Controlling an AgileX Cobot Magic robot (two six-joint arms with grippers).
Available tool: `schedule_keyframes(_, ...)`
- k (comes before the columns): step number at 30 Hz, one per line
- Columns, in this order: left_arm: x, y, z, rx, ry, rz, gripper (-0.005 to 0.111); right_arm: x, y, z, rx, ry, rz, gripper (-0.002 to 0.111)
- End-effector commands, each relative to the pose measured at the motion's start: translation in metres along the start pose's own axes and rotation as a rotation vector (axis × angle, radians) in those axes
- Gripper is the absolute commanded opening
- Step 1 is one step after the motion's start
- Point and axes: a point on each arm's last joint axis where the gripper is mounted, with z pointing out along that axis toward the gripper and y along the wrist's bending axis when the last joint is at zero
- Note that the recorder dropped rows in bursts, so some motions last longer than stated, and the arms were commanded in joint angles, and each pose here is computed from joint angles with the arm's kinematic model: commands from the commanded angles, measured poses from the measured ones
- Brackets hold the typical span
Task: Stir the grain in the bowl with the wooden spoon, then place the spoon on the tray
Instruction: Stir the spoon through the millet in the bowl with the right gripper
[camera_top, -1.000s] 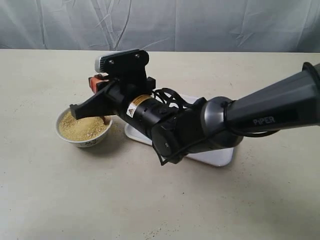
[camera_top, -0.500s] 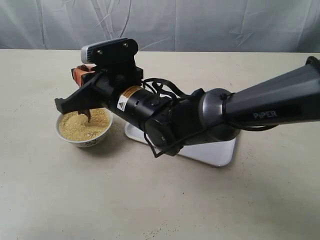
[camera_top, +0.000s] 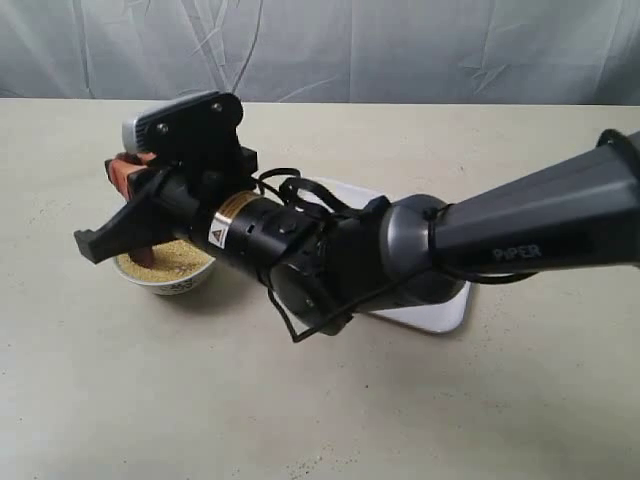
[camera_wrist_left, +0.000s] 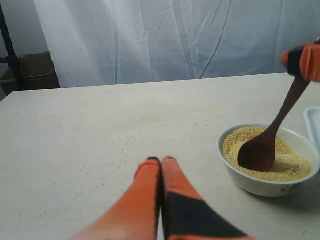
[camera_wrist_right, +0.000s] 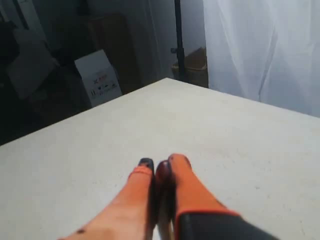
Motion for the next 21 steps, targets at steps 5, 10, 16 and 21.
schedule_keyframes(5,0.0,0.0,0.0,-0.003,-0.013,0.001,0.0,0.003,-0.017,0.002,0.135,-0.007,0.016,-0.001)
schedule_keyframes(10,0.0,0.0,0.0,-0.003,-0.013,0.001,0.0,-0.03,-0.014,-0.008,0.134,-0.088,-0.013,-0.001)
schedule_keyframes(16,0.0,0.0,0.0,-0.003,-0.013,0.001,0.0,-0.004,-0.023,-0.001,0.21,-0.016,-0.074,-0.001)
schedule_keyframes(21,0.0,0.001,0.0,-0.011,-0.012,0.0,0.0,0.016,-0.016,0.005,0.117,0.015,-0.006,-0.001)
